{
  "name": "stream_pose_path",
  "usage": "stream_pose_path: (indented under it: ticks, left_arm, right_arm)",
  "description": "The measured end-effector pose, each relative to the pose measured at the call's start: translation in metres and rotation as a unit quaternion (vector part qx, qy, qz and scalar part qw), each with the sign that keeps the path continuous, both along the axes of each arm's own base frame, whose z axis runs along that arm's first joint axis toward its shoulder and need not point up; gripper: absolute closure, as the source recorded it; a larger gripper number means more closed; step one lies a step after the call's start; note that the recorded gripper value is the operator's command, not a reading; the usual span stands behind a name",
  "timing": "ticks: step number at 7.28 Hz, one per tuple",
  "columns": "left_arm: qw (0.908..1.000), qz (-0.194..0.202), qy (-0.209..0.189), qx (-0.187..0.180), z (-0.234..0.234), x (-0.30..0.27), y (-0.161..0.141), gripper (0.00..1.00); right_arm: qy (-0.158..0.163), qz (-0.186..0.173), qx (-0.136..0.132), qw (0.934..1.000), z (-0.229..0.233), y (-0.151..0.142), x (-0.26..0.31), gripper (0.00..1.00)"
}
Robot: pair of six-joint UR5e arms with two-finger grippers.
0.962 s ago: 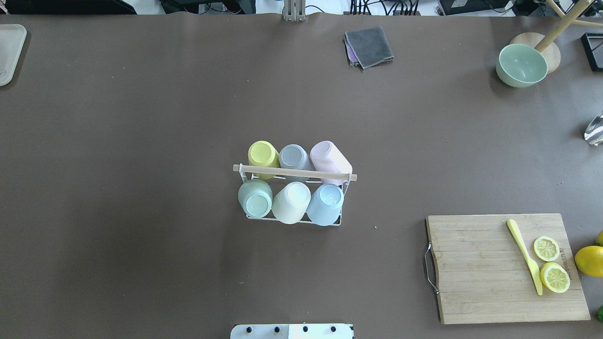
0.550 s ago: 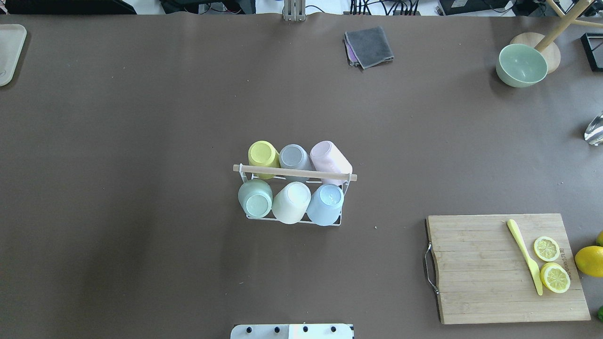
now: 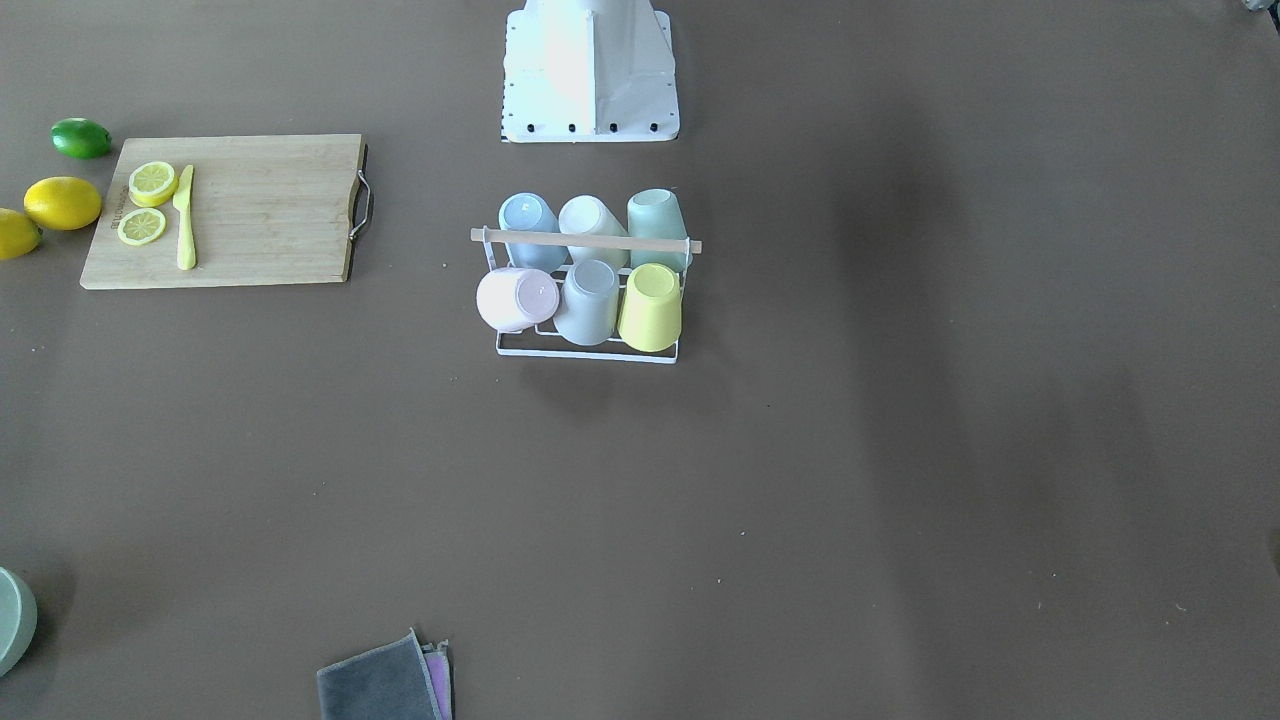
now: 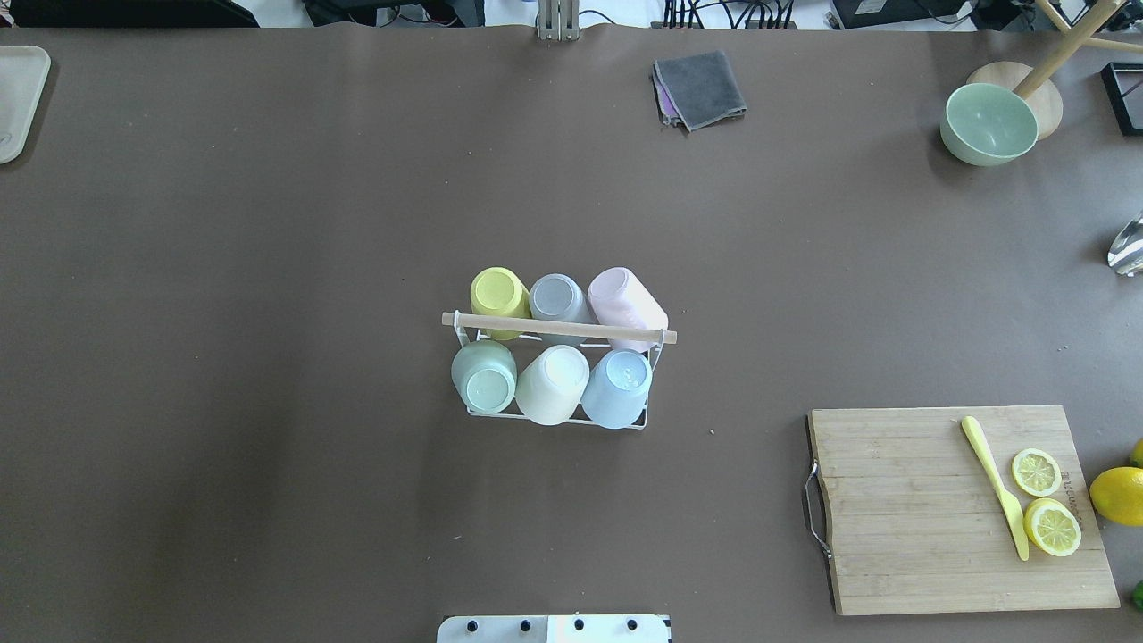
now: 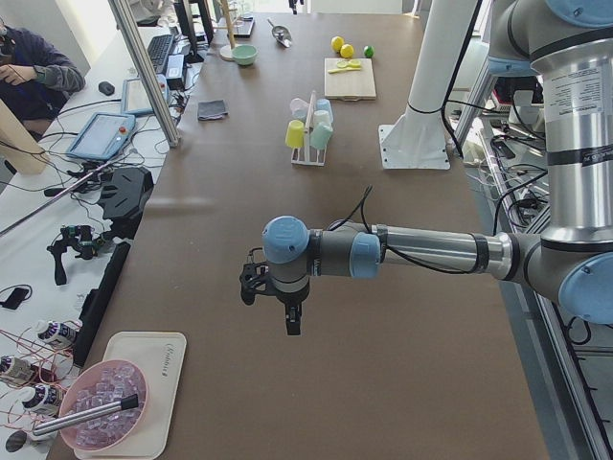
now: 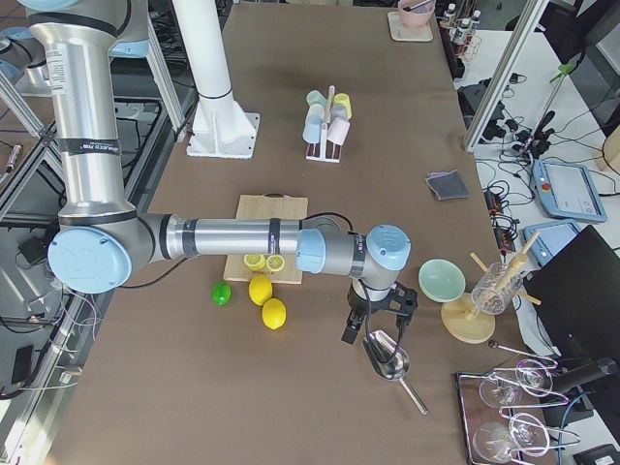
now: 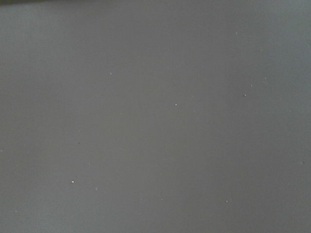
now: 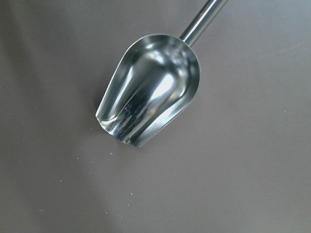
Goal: Place cup on cup holder
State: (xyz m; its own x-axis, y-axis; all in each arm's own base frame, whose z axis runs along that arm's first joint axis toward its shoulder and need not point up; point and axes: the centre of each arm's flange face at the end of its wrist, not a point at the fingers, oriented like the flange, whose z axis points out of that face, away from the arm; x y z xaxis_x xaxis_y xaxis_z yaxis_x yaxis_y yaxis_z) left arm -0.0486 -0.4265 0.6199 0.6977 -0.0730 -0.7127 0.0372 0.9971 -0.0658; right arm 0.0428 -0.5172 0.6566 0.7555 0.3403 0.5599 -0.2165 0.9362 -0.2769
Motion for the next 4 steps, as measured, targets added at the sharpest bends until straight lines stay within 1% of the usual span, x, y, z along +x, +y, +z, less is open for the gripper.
stream_pose_path:
  ticks: [1, 2, 4]
  left_arm:
    - [1.0, 0.006, -0.002, -0.004, 0.0001, -0.0009, 0.0008, 0.02]
    - [0.9999, 0.016, -0.003, 0.003, 0.0008, -0.0017, 0.0015, 0.02]
    - [0.9978, 0.052, -0.01, 0.039, 0.0013, -0.0033, 0.0002, 0.02]
  right_arm:
    - [0.0, 0.0, 0.0, 1.0, -0.0003, -0.0002, 0.0, 0.0]
    - [0.0, 0.0, 0.0, 1.0, -0.0001, -0.0001, 0.0, 0.0]
    - [0.002, -0.002, -0.004, 1.0, 0.0039, 0.0009, -0.0012, 0.0]
